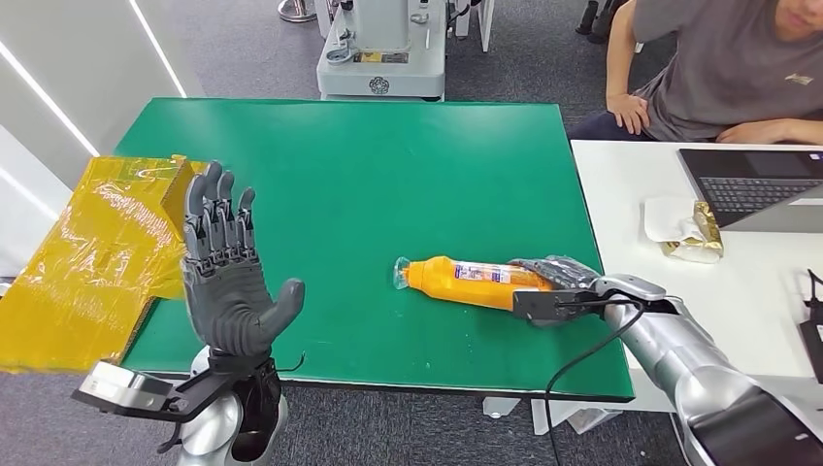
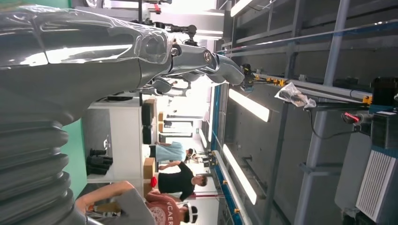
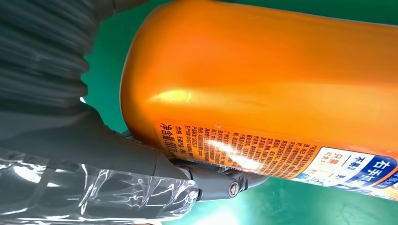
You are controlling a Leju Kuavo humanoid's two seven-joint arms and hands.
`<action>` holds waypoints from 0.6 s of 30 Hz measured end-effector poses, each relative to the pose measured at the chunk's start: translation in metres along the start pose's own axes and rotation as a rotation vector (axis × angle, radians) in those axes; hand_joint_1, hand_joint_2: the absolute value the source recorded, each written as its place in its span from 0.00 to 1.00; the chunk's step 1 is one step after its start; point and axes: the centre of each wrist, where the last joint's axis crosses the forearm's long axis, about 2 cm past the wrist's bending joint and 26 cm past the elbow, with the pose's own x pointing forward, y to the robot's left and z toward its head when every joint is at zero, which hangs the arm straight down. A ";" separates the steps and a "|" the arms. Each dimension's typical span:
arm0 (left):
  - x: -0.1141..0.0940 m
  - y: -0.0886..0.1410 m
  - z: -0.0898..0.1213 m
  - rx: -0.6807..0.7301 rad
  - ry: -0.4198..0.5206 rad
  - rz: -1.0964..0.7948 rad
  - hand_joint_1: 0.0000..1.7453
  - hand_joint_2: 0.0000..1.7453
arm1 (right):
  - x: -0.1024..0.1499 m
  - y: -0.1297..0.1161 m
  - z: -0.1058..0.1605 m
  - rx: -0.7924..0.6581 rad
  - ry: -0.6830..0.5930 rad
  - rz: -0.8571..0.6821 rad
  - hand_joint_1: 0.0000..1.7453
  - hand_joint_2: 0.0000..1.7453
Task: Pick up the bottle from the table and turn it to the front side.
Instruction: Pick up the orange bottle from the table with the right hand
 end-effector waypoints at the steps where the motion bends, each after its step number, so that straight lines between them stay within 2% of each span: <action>1: 0.000 0.000 0.000 -0.002 0.000 0.001 0.00 1.00 | 0.000 0.001 0.000 -0.004 -0.001 0.002 0.90 1.00; 2: 0.000 0.000 0.000 -0.005 0.000 0.002 0.00 1.00 | 0.000 0.002 0.000 -0.008 -0.001 0.004 0.82 1.00; 5: 0.000 0.000 0.000 -0.012 0.000 0.006 0.00 1.00 | 0.000 0.005 0.000 -0.018 0.002 0.010 0.15 1.00; 6: 0.000 0.000 0.000 -0.014 0.000 0.007 0.00 1.00 | 0.000 0.006 0.000 -0.020 0.005 0.011 0.00 1.00; 18: -0.002 -0.001 0.001 -0.033 0.008 0.006 0.00 1.00 | -0.004 0.008 0.004 -0.051 0.036 0.018 0.00 1.00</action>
